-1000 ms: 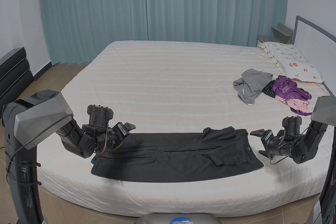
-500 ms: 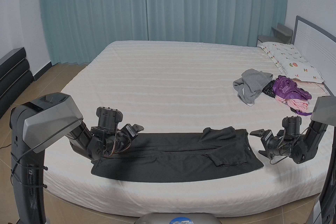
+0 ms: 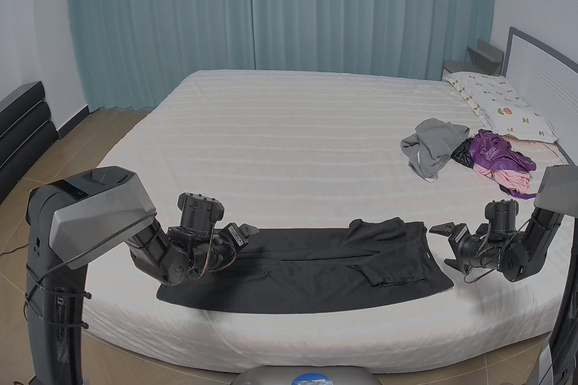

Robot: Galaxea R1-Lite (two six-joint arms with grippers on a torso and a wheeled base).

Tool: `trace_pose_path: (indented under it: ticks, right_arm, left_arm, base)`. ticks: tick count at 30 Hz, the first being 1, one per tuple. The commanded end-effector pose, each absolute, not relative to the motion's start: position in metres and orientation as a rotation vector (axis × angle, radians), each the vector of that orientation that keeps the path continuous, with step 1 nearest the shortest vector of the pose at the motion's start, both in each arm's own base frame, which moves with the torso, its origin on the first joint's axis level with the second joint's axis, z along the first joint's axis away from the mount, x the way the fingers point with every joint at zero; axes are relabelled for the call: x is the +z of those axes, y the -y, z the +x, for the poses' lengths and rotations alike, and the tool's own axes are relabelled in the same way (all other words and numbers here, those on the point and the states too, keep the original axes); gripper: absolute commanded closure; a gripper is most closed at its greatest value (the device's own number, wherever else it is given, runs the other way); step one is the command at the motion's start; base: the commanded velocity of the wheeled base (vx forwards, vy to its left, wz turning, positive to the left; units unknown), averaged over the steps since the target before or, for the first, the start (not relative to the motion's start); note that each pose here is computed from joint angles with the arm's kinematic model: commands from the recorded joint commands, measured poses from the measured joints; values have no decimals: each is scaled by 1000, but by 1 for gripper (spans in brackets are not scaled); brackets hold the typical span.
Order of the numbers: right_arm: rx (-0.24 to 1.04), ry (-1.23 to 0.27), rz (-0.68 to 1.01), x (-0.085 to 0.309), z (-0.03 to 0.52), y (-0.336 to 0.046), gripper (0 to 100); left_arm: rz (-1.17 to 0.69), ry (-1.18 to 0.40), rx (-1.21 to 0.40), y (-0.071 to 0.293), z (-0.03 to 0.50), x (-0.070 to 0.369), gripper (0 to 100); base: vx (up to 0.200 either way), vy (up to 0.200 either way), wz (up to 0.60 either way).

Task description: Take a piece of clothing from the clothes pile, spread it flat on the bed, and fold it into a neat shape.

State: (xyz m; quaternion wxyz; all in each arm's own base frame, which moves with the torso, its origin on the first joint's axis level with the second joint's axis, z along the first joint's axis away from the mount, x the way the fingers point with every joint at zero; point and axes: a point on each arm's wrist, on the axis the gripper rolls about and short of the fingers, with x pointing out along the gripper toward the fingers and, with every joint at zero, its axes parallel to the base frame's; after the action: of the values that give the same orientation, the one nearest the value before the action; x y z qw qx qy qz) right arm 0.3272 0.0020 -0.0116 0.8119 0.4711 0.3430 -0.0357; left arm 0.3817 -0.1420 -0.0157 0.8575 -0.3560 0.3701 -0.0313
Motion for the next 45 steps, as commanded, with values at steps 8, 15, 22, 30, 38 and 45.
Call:
trace_pose_path:
  ticks: [8, 15, 22, 30, 38, 45]
  right_arm:
    - [-77, -736, 1006, -12, 327, -2, 0]
    - [-76, -732, 1007, -11, 327, -2, 0]
    - [-76, -732, 1005, -11, 327, -2, 0]
    - [-76, -732, 1005, -11, 327, -2, 0]
    - [-77, -733, 1005, -12, 327, -2, 0]
    - [-77, -735, 1005, -12, 327, -2, 0]
  left_arm:
    - [-639, -827, -86, 146, 366, -27, 0]
    - [-642, -820, -80, 143, 363, -22, 0]
    - [-701, -720, -30, 104, 371, 14, 0]
    - [-549, -796, -19, 49, 360, 1, 0]
    - [-478, -809, -7, 21, 360, -9, 0]
    - [-449, -833, -8, 12, 362, -23, 0]
  base:
    - [0, 0, 0]
    - [0, 0, 0]
    - [0, 0, 0]
    - [0, 0, 0]
    - [0, 0, 0]
    - [0, 0, 0]
